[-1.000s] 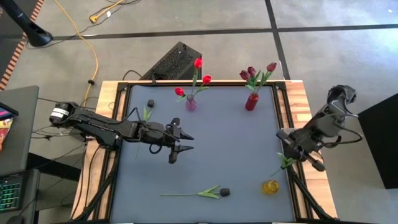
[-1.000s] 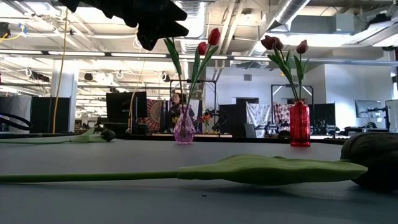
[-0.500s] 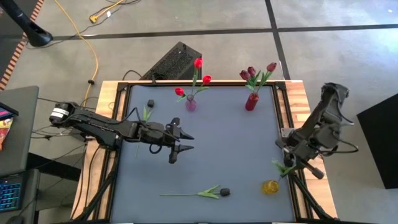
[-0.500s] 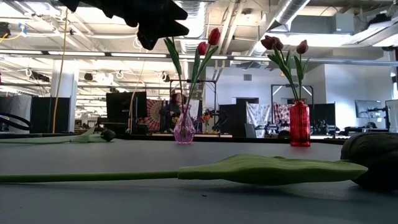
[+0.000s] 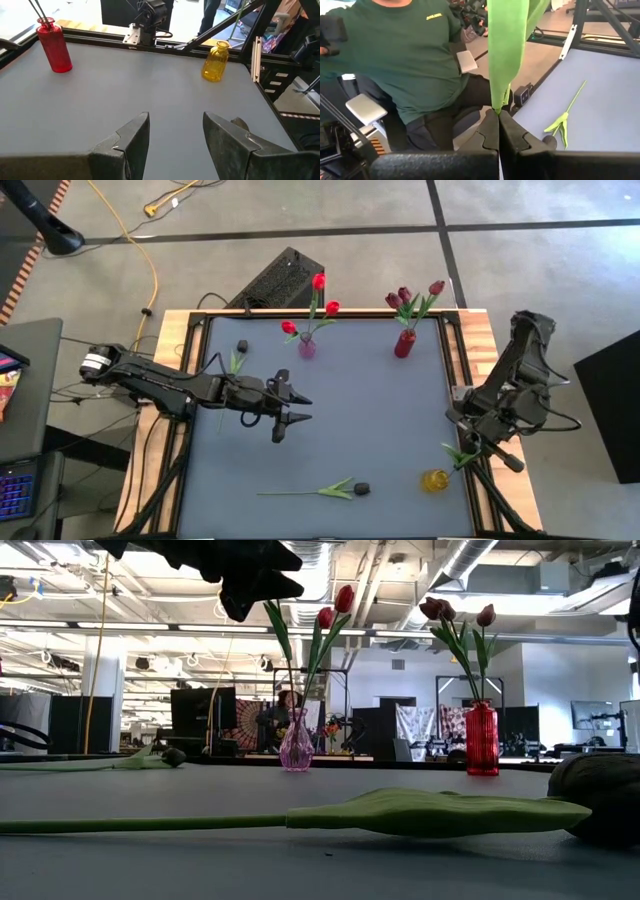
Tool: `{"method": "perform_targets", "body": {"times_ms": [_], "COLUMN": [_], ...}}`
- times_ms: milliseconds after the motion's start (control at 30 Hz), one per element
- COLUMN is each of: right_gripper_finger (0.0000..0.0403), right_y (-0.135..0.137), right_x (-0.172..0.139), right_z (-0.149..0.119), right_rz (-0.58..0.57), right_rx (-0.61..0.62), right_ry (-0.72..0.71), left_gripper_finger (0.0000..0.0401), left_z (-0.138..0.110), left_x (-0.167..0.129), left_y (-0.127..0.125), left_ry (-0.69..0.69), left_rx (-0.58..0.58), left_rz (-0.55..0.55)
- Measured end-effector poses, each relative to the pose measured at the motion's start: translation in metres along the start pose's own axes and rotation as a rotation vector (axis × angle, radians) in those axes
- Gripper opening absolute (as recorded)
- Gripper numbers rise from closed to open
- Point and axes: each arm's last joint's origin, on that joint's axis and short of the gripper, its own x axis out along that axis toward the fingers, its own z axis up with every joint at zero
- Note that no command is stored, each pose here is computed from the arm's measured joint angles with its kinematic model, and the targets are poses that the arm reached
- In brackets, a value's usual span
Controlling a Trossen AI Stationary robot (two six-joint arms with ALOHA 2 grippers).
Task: Sort flowers into vase by color
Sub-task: Put the bottom right black flower into the yellow vase
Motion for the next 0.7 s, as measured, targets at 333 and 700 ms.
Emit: {"method": "perform_targets", "body": {"times_ms": [333, 700], "right_gripper_finger": [0.0019, 0.0019], "right_y": [0.003, 0.001], "right_x": [0.005, 0.019], "right_z": [-0.004, -0.022], "right_rz": [-0.016, -0.070], "right_rx": [-0.022, -0.006], "right_ry": [0.039, 0.116], "left_gripper_finger": [0.0173, 0.0173], "left_z": [0.000, 0.000], "left_x": [0.000, 0.000], "left_y": [0.000, 0.000], "left_ry": [0.000, 0.001], "left_rx": [-0.032, -0.043], "left_rz": [0.000, -0.001]}}
